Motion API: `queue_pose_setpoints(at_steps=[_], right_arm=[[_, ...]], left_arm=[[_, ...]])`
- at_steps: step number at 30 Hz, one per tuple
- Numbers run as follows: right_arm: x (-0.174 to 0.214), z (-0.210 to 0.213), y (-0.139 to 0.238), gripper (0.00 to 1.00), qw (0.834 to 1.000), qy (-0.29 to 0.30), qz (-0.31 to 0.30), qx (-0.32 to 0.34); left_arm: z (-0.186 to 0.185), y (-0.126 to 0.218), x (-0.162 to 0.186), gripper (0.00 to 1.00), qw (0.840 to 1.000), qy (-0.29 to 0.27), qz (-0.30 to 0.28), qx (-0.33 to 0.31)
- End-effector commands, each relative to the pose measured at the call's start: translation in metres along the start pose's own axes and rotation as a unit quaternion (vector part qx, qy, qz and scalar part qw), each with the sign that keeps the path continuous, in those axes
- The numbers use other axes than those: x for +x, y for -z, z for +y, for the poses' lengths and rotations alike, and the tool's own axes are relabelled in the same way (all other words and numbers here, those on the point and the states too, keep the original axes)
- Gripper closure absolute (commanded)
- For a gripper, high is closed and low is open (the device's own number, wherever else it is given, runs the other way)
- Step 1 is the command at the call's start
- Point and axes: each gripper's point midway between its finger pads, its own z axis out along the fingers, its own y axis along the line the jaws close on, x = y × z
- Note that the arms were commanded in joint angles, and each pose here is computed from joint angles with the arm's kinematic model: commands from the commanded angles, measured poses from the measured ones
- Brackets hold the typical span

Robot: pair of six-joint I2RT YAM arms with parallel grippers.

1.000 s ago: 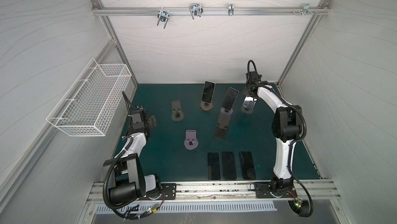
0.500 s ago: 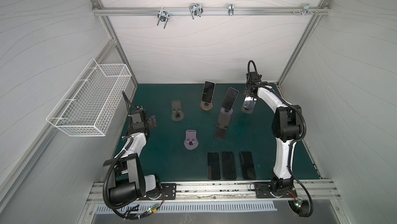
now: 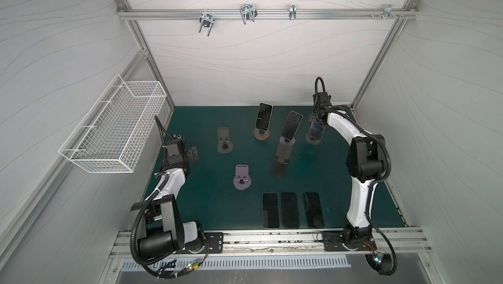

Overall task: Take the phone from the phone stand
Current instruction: 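Carry the phone with the right gripper toward the robot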

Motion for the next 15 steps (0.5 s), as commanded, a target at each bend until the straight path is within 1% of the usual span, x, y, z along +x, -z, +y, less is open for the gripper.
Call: queue_pose_setpoints(at_steps=[1,5,10,15], right_arm=[[-0.025,-0.001,0.038,0.33,0.999,0.005,-0.029,-0.018],[-0.029,-0.003,0.048,0.33,0.999,0.010,-0.035,-0.020],[-0.033,-0.005,0.066,0.34,0.999,0.016,-0.029,-0.025],[-0.029,0.001,0.094,0.37,0.996,0.037,-0.020,-0.074]], left_arm=[[-0.001,0.003,-0.023,0.01,0.999,0.003,-0.036,0.006],[0.000,0.003,-0.022,0.01,0.999,0.003,-0.035,0.006],[0.000,0.003,-0.023,0.01,0.999,0.003,-0.035,0.006],[-0.001,0.003,-0.022,0.01,0.999,0.002,-0.035,0.008]])
